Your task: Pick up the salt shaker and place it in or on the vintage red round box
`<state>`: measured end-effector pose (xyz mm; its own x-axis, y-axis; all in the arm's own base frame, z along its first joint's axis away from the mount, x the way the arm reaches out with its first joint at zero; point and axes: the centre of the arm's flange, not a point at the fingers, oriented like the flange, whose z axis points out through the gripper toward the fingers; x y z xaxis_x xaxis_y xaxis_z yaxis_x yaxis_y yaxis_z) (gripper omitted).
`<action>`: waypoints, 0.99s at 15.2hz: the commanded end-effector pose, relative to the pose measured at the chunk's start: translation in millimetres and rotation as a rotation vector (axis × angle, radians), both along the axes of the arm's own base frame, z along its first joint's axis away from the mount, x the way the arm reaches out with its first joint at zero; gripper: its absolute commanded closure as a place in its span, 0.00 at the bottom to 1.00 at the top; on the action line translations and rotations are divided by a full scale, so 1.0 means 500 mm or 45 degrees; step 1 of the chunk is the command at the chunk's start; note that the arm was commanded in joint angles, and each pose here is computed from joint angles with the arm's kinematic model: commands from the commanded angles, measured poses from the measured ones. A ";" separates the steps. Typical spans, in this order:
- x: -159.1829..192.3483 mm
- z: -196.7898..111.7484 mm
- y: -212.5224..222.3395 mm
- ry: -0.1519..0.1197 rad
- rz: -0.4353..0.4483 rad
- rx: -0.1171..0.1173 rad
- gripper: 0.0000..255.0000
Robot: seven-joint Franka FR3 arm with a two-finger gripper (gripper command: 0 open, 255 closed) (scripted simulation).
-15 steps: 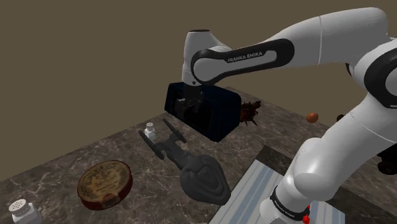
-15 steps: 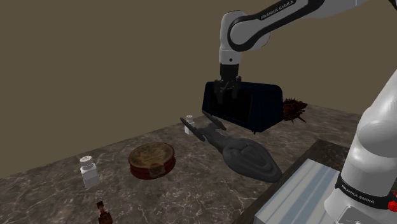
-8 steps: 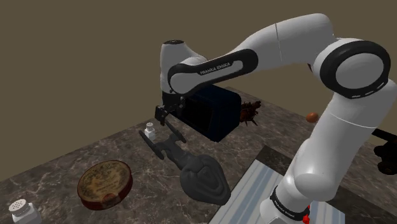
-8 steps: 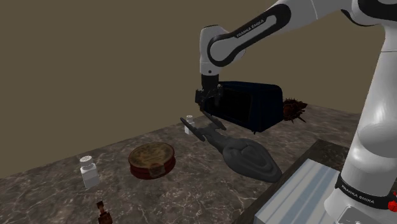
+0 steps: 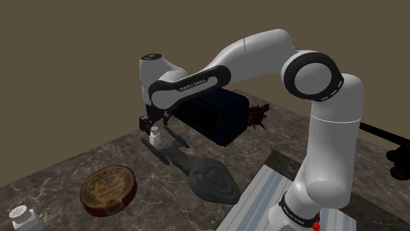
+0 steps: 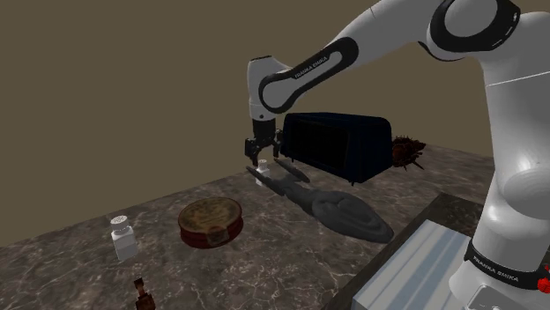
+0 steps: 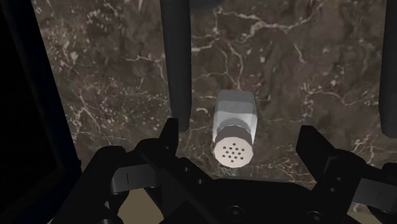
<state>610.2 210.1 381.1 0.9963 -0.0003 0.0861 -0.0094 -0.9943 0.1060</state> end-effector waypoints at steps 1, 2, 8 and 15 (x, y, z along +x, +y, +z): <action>0.009 -0.018 0.007 -0.003 0.000 -0.004 0.00; 0.010 -0.029 0.006 -0.003 0.000 -0.004 0.00; 0.015 -0.087 -0.001 -0.003 0.000 -0.004 0.00; 0.015 -0.087 -0.001 -0.003 0.000 -0.004 0.00</action>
<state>617.8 209.7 337.6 0.9961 -0.0004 0.0887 -0.0101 -0.9940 0.1089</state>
